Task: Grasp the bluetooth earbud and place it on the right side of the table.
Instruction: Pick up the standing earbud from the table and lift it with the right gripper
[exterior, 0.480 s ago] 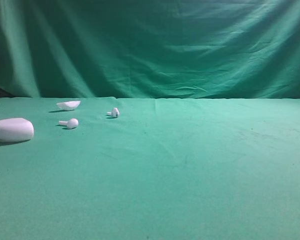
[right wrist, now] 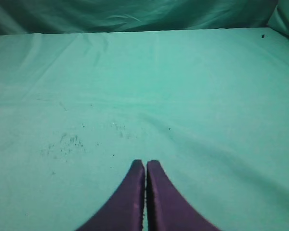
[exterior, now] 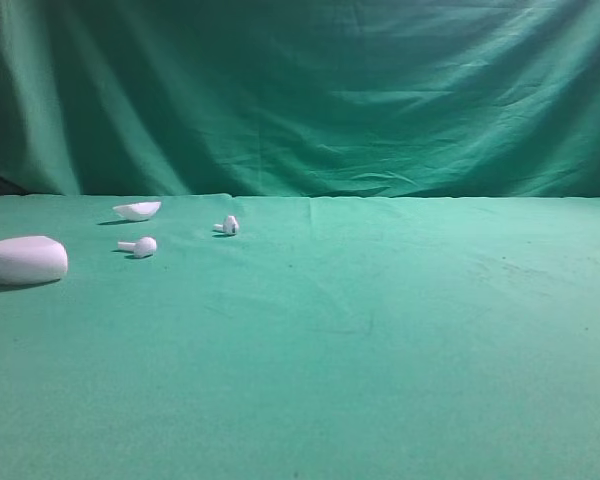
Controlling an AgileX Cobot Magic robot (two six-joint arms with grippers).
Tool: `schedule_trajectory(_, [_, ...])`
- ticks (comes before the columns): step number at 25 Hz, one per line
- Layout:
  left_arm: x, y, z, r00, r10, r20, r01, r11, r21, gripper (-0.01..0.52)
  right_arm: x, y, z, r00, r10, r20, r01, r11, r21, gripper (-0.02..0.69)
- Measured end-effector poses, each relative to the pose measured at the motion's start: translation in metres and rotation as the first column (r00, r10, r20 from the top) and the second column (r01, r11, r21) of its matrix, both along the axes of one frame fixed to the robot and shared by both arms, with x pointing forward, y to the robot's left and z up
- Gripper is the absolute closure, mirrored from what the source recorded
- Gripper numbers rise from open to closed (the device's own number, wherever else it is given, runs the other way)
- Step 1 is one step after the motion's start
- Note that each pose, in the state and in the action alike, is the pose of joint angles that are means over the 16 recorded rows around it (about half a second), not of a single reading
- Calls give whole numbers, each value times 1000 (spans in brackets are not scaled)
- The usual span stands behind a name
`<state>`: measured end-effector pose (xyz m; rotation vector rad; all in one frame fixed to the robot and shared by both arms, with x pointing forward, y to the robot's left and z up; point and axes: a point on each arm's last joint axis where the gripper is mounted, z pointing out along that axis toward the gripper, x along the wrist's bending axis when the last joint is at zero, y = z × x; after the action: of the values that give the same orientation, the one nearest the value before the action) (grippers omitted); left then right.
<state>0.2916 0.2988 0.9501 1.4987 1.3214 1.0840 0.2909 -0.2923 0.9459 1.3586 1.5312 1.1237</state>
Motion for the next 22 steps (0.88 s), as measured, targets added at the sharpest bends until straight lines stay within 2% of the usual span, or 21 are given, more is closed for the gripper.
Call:
schedule_trajectory(4, [0, 0, 0, 1000, 0, 0, 0, 1000, 0, 514, 1, 0, 4, 999, 0, 46, 0, 1000, 1, 665])
schedule_trajectory(8, [0, 0, 0, 1000, 0, 0, 0, 1000, 0, 514, 3, 0, 15, 986, 0, 166, -2, 1000, 12, 665])
schedule_trajectory(16, [0, 0, 0, 1000, 0, 0, 0, 1000, 0, 514, 3, 1, 50, 901, -9, 433, -13, 999, 46, 665])
schedule_trajectory(19, [0, 0, 0, 1000, 0, 0, 0, 1000, 0, 514, 5, 1, 66, 900, -10, 437, -13, 999, 48, 665])
schedule_trajectory(22, [0, 0, 0, 1000, 0, 0, 0, 1000, 0, 514, 11, 1, 79, 932, -4, 363, -9, 999, 33, 665])
